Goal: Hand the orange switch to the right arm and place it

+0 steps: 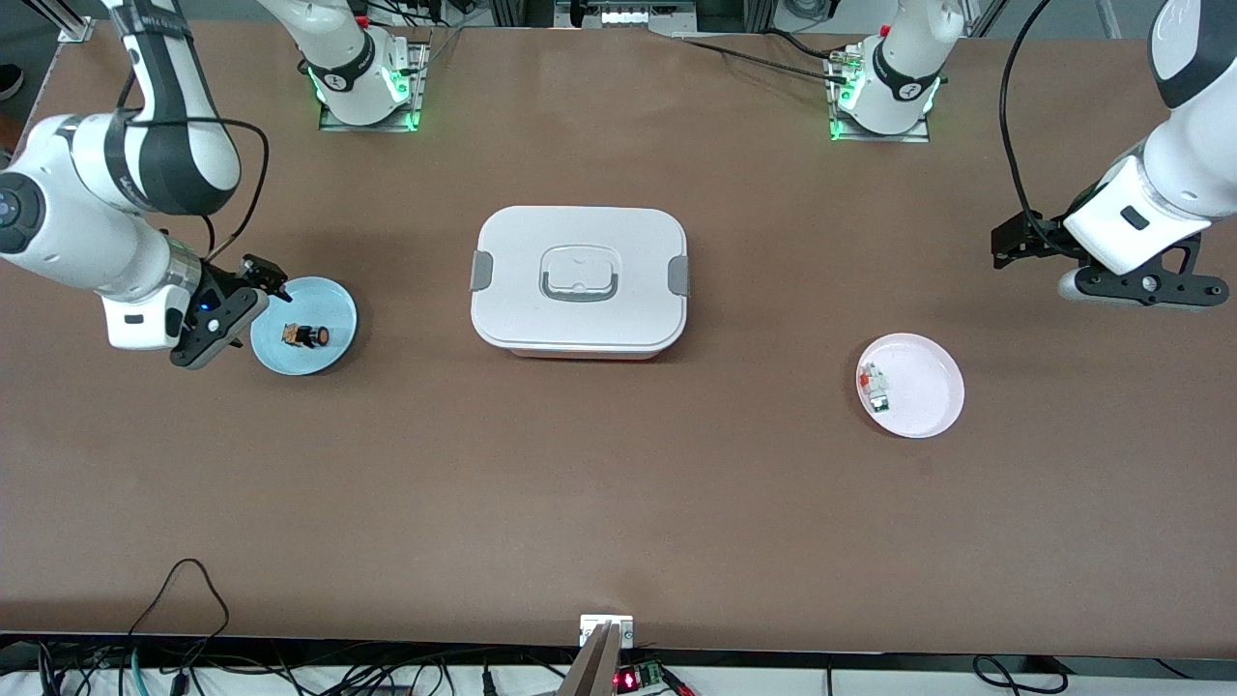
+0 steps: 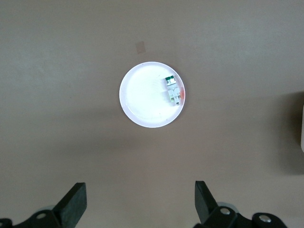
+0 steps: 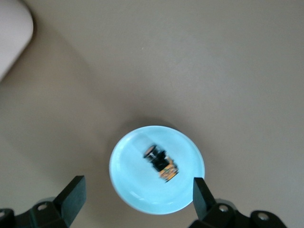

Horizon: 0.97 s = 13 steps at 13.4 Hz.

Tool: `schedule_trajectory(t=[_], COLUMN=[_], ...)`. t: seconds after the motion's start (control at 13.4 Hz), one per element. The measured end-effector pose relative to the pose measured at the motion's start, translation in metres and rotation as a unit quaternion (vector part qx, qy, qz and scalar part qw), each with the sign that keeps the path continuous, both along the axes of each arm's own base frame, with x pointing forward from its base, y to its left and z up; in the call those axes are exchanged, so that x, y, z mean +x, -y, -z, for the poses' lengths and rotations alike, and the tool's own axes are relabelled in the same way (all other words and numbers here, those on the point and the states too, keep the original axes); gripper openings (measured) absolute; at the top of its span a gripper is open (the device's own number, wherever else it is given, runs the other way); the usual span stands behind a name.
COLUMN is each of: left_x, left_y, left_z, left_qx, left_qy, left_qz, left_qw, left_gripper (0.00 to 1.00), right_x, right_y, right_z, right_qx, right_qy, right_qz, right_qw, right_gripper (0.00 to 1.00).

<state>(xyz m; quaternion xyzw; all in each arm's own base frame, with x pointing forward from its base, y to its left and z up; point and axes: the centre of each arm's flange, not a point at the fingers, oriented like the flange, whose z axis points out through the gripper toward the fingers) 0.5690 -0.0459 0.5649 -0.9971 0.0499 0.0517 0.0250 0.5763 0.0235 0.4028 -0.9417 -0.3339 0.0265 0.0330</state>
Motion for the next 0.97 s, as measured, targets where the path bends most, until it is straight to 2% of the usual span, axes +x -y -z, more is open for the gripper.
schedule_trajectory(t=[0.22,0.6,0.75,0.97], left_x=[0.000,0.000,0.000,0.000], left_y=[0.000,0.000,0.000,0.000], left_z=[0.000,0.000,0.000,0.000], left_qx=[0.000,0.000,0.000,0.000], left_qy=[0.000,0.000,0.000,0.000], left_qz=[0.000,0.000,0.000,0.000], left_qw=[1.000,1.000,1.000,1.000], left_gripper=[1.00,1.00,1.00,1.00], right_x=[-0.008,-0.033,-0.043,-0.052], right_y=[-0.018,-0.025,-0.026,-0.030], right_z=[-0.041,-0.114,-0.145,-0.180], right_qx=[-0.008,-0.014,-0.016,-0.011], right_qy=[0.014,0.029,0.032,0.054], right_qz=[0.076,0.154,0.194,0.235], right_qw=[0.997,0.988,0.980,0.970], right_gripper=[1.00,1.00,1.00,1.00])
